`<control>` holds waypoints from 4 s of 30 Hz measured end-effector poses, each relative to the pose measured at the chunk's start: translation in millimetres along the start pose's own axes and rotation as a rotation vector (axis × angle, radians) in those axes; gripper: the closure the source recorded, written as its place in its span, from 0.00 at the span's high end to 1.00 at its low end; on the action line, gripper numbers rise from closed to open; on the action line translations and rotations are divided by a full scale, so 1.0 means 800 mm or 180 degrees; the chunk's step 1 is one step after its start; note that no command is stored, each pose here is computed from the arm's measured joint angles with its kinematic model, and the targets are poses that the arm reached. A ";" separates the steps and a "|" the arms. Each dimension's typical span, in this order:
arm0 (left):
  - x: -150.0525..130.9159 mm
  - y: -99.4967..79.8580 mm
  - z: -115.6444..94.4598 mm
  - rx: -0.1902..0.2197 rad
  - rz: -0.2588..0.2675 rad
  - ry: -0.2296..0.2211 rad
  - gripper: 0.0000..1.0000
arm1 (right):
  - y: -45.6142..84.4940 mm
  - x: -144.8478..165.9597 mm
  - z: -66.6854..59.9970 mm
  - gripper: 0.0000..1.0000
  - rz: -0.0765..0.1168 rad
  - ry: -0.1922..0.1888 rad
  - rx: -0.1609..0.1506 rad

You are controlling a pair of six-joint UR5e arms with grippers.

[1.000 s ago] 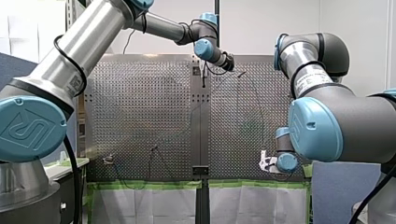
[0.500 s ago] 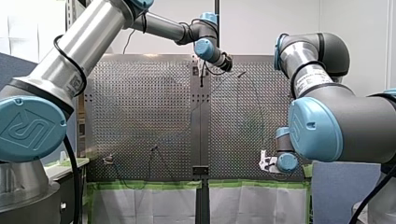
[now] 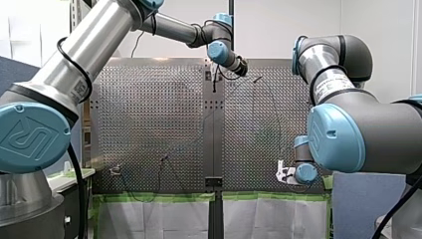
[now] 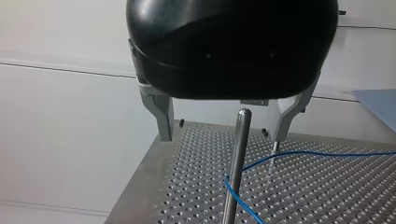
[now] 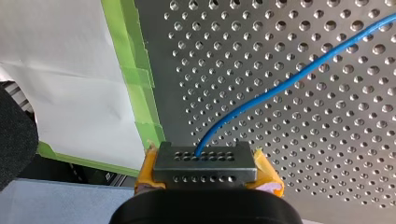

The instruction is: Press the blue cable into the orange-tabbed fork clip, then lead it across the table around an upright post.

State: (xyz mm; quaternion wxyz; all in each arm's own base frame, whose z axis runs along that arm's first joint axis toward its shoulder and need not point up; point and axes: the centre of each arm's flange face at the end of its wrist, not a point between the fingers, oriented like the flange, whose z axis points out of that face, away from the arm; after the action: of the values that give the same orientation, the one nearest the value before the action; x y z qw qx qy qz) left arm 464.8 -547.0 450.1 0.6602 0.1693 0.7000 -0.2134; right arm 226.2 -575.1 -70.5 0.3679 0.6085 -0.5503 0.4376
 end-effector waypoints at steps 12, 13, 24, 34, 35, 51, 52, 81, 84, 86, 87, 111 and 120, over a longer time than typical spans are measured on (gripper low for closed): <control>0.001 -0.001 -0.001 -0.0001 0.0045 0.0014 1.00 | -0.001 -0.001 -0.001 0.00 -0.0007 -0.0017 0.0005; 0.001 -0.001 -0.001 -0.0001 0.0044 0.0015 1.00 | -0.001 -0.001 -0.001 0.00 -0.0008 -0.0017 0.0005; 0.016 0.003 -0.011 -0.0019 0.0115 0.0147 1.00 | -0.003 0.000 -0.001 0.00 -0.0014 -0.0008 0.0011; -0.013 0.013 -0.040 -0.0030 0.0048 -0.0110 1.00 | -0.006 0.002 0.001 0.00 -0.0028 0.0004 0.0023; -0.016 0.014 -0.044 -0.0037 0.0033 -0.0139 1.00 | -0.007 0.002 0.001 0.00 -0.0030 0.0003 0.0025; -0.065 0.036 -0.101 -0.0176 -0.0438 -0.0648 1.00 | -0.014 0.001 -0.001 0.00 -0.0056 -0.0002 0.0055; -0.067 0.036 -0.104 -0.0173 -0.0474 -0.0680 1.00 | -0.014 0.001 -0.001 0.00 -0.0056 -0.0001 0.0055; -0.004 0.058 -0.161 -0.0396 -0.1405 -0.1150 1.00 | -0.026 0.002 -0.002 0.00 -0.0076 0.0009 0.0101; 0.011 0.060 -0.163 -0.0408 -0.1409 -0.1153 1.00 | -0.027 0.002 -0.002 0.00 -0.0077 0.0009 0.0104; 0.020 0.062 -0.164 -0.0415 -0.1409 -0.1154 1.00 | -0.027 0.002 -0.002 0.00 -0.0078 0.0009 0.0104; 0.026 0.062 -0.165 -0.0419 -0.1410 -0.1155 1.00 | -0.027 0.002 -0.002 0.00 -0.0078 0.0009 0.0104; 0.141 0.079 -0.201 -0.0512 -0.1427 -0.1173 1.00 | -0.028 0.002 -0.002 0.00 -0.0080 0.0014 0.0107; 0.178 0.085 -0.220 -0.0541 -0.1436 -0.1177 1.00 | -0.028 0.002 -0.002 0.00 -0.0079 0.0015 0.0107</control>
State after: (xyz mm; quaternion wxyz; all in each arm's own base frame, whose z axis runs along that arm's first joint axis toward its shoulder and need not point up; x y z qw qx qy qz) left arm 340.4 -403.7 309.6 0.7241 -0.0881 0.6032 -0.3226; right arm 248.4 -571.0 -67.7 0.3642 0.6204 -0.5344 0.4436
